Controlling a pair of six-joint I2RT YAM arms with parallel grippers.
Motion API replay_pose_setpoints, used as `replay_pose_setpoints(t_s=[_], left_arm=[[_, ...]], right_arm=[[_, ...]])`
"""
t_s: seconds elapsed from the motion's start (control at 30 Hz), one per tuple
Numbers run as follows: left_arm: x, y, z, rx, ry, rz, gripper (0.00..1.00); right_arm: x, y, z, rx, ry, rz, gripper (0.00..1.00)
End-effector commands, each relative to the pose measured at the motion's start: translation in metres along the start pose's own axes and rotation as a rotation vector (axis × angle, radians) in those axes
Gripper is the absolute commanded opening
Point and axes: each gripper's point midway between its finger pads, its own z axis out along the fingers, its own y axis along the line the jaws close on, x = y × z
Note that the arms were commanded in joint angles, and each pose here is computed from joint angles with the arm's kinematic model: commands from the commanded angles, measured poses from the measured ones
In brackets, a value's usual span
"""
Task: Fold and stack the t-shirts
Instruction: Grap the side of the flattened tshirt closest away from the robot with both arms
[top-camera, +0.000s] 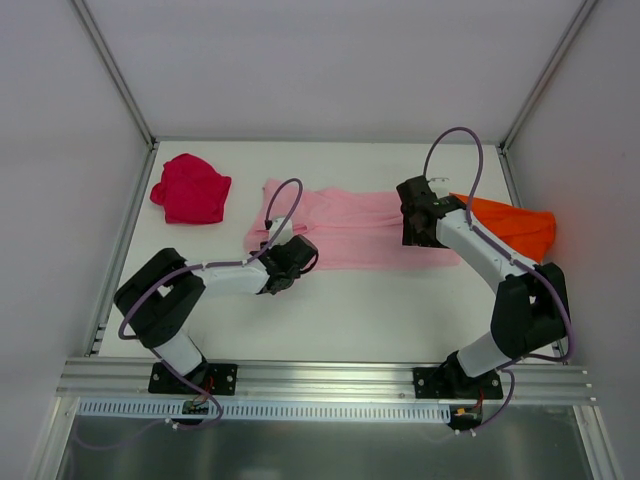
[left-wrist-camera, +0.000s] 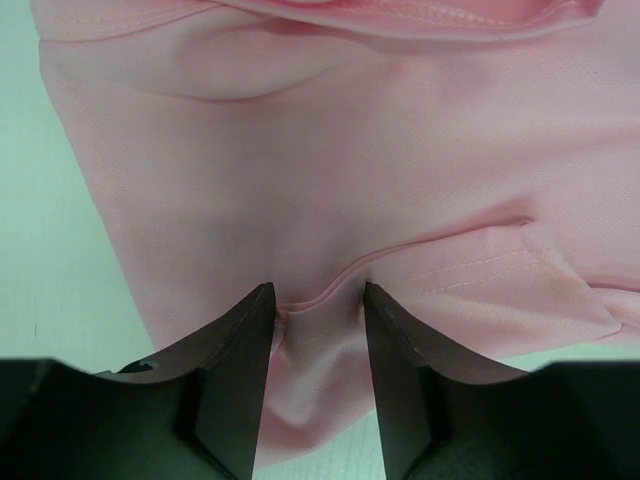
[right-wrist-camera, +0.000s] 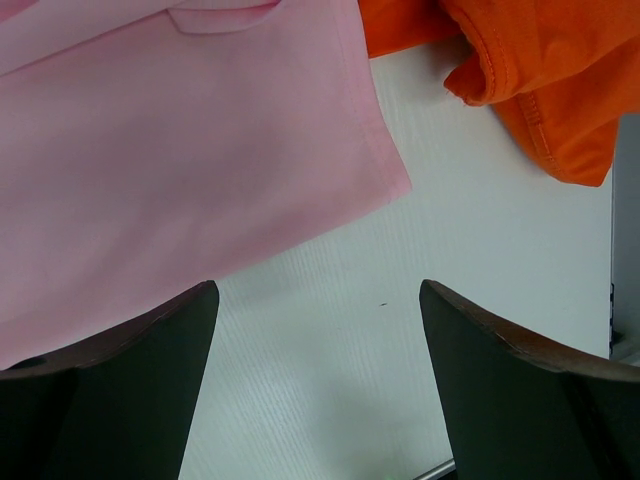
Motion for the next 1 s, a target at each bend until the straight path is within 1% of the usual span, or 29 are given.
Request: replay_pose_setpoints(t_s=[0.0,0.1,0.17,0.23,0.27,0.37,0.4,0.5,0.6,0.67,0.73,0.77,0.8,0.9,0.97], left_arm=[[-0.009,0.007,-0.009,-0.03,-0.031,-0.014,0.4],[-0.012,0.008,-0.017,-0.024,-0.042,-0.017,0.34],[-0.014,0.012,-0.022,-0.038,-0.051,-0.018,0.33],[-0.018,0.016,-0.027,-0.059,-0.069,-0.028,0.33],[-0.016,0.021,-0.028,-0.075,-0.065,-0.021,0.33],[-0.019,0.033,-0.033,-0.124,-0.09,-0.06,0.32],[-0.018,0.042,-0.034,-0.157,-0.095,-0.059,0.31],[-0.017,0.05,-0.036,-0.186,-0.096,-0.061,0.31],[-0.017,0.052,-0.037,-0.19,-0.1,-0.069,0.3],[-0.015,0.053,-0.037,-0.188,-0.098,-0.069,0.27],[-0.014,0.052,-0.036,-0.181,-0.097,-0.072,0.28],[-0.014,0.051,-0.036,-0.176,-0.097,-0.06,0.48],[-0.013,0.05,-0.035,-0.172,-0.097,-0.057,0.6],[-0.012,0.043,-0.031,-0.15,-0.095,-0.05,0.82],[-0.011,0.039,-0.028,-0.139,-0.09,-0.053,0.87]], right_arm=[[-0.012,-0.002,-0.005,0.019,-0.044,0.029,0.87],[-0.01,-0.004,-0.002,0.043,-0.037,0.02,0.87],[-0.012,-0.015,-0.001,0.111,-0.045,0.02,0.88],[-0.006,-0.018,0.002,0.143,-0.019,0.002,0.88],[-0.006,-0.016,0.002,0.134,-0.014,0.005,0.88],[-0.006,-0.011,0.0,0.095,-0.007,0.031,0.89],[-0.005,-0.006,0.0,0.063,0.01,0.037,0.9],[-0.002,0.002,0.003,0.004,0.055,0.082,0.91],[0.006,0.004,0.015,-0.043,0.105,0.143,0.92],[0.014,0.001,0.025,-0.037,0.151,0.17,0.92],[0.021,0.002,0.032,-0.041,0.188,0.175,0.93],[0.023,0.003,0.032,-0.047,0.194,0.171,0.93],[0.024,0.003,0.032,-0.042,0.196,0.172,0.93],[0.02,0.0,0.028,-0.047,0.176,0.179,0.93],[0.015,-0.003,0.022,-0.052,0.151,0.179,0.93]])
